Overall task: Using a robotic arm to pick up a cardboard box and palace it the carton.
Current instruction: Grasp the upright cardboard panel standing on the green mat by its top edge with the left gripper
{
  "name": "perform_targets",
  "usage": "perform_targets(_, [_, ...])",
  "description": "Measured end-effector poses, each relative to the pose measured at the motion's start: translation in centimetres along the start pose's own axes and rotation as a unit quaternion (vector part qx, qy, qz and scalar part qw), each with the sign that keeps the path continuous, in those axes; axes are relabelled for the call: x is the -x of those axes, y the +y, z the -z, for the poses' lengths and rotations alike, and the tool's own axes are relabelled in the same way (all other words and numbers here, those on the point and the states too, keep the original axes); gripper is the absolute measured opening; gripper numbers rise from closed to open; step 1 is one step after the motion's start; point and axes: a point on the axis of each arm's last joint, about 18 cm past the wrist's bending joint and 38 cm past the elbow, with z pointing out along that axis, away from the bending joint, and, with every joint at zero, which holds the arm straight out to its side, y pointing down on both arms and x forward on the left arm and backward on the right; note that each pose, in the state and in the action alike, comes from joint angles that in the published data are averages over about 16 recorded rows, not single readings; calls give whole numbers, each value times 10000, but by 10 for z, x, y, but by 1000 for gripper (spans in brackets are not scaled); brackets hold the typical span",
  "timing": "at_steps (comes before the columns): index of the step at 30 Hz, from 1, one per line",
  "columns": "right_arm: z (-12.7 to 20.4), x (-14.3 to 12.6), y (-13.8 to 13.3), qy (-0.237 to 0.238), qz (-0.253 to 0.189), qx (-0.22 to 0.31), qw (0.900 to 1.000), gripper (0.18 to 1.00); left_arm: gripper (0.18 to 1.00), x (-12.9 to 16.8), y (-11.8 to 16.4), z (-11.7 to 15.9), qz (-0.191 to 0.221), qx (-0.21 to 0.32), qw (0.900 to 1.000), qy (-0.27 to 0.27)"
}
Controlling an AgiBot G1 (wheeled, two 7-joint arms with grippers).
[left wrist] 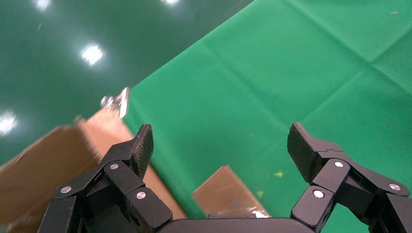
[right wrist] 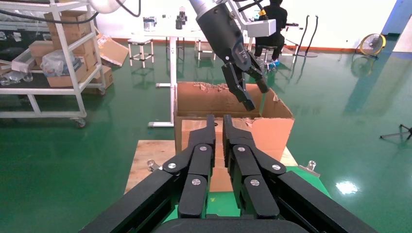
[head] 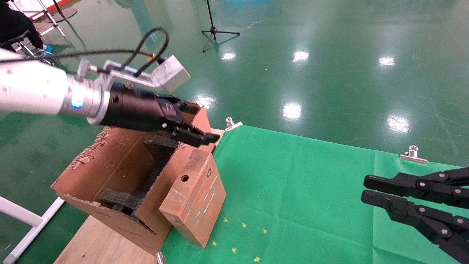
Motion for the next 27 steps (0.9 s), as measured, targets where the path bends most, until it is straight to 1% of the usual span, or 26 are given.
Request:
perform_targets(6, [0, 0, 0, 0, 0, 0, 10000, 256, 1001, -3, -6, -1, 597, 487, 9970, -109])
perform_targets(13, [0, 0, 0, 0, 0, 0, 10000, 210, 1001, -11, -4, -7, 1208, 989, 9876, -166])
perform_targets(19, [0, 0, 0, 0, 0, 0, 10000, 194, 1001, -16, -1, -10, 1490, 1346, 9793, -241])
perform_targets(27, [0, 0, 0, 0, 0, 0, 10000, 191, 1001, -20, 6, -15, 1718, 1857, 9664, -448])
